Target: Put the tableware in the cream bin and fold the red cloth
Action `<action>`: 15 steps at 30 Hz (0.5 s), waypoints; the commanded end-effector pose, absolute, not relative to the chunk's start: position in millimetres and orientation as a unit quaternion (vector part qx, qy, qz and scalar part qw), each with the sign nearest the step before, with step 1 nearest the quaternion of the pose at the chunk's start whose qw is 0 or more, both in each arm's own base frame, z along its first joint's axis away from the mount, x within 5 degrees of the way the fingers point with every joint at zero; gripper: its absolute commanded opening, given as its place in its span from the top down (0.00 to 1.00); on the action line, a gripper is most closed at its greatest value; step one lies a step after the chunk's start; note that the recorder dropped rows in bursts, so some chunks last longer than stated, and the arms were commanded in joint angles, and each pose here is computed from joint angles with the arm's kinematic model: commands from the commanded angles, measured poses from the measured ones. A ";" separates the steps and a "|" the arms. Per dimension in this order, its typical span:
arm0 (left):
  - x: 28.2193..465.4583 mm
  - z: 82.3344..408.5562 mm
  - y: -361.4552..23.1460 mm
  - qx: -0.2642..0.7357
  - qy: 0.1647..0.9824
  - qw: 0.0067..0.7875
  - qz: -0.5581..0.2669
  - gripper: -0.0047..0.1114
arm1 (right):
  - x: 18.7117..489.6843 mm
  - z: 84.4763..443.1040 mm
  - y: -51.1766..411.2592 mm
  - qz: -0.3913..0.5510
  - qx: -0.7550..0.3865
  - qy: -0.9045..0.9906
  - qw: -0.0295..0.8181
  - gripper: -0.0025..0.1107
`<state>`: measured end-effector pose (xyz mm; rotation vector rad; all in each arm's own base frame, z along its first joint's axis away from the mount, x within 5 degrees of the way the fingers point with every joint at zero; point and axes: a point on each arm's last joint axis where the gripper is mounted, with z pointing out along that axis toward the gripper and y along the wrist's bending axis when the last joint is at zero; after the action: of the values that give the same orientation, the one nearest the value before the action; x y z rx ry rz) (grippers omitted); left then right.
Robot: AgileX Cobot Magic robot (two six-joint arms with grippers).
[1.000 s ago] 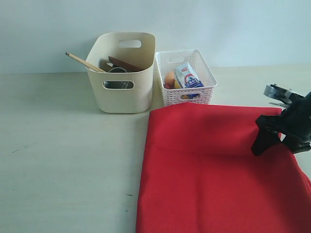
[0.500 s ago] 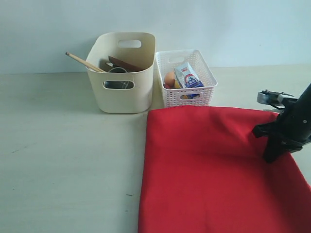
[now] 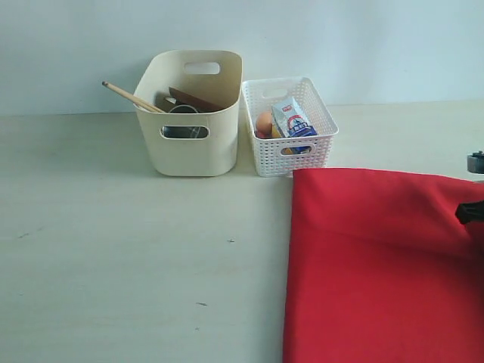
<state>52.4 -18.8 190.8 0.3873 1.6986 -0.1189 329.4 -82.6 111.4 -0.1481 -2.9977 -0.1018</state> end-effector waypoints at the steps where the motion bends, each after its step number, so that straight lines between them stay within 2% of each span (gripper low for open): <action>1: 52.2 190.5 -18.6 0.166 0.744 0.645 -0.053 0.96 | 317.2 104.0 -118.5 -0.013 -0.082 -0.993 0.078 0.98; 8: 52.2 190.5 -18.6 0.166 0.744 0.645 -0.053 0.96 | 299.3 103.4 -167.8 -0.015 -0.187 -0.981 0.052 0.98; 15: 52.2 190.5 -18.6 0.166 0.744 0.645 -0.053 0.96 | 297.7 104.5 -195.7 -0.036 -0.269 -0.962 -0.016 0.98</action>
<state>52.4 -18.8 190.8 0.3873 1.6986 -0.1189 294.4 -182.9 112.3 -0.7758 -2.9983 -0.1492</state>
